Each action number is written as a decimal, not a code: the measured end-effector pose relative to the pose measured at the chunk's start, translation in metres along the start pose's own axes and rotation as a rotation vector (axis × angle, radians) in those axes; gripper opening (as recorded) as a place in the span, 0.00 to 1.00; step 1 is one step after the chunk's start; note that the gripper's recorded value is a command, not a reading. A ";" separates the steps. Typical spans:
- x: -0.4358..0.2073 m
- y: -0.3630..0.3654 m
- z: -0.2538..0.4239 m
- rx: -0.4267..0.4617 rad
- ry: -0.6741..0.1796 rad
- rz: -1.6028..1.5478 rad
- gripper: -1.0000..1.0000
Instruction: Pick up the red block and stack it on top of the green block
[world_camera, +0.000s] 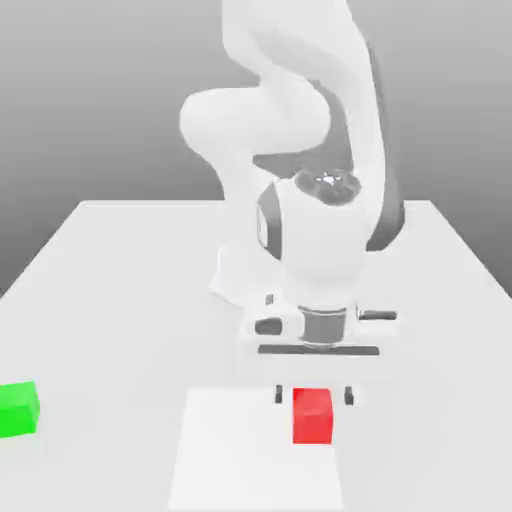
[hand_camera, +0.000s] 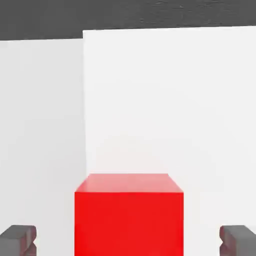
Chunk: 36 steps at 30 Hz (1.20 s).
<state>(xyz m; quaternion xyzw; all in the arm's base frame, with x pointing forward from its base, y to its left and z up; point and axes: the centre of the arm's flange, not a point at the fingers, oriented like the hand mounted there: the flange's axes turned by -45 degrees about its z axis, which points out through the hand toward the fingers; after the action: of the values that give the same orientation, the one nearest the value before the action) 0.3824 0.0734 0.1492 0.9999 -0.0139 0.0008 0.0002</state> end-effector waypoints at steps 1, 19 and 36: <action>0.000 0.000 0.000 0.000 0.000 0.000 0.00; 0.024 0.069 -0.066 -0.002 -0.002 0.057 0.00; 0.009 0.349 -0.092 0.000 -0.003 0.161 0.00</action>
<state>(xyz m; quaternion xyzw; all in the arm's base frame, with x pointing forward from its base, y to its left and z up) 0.3818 -0.2761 0.2410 0.9955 -0.0944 -0.0009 -0.0001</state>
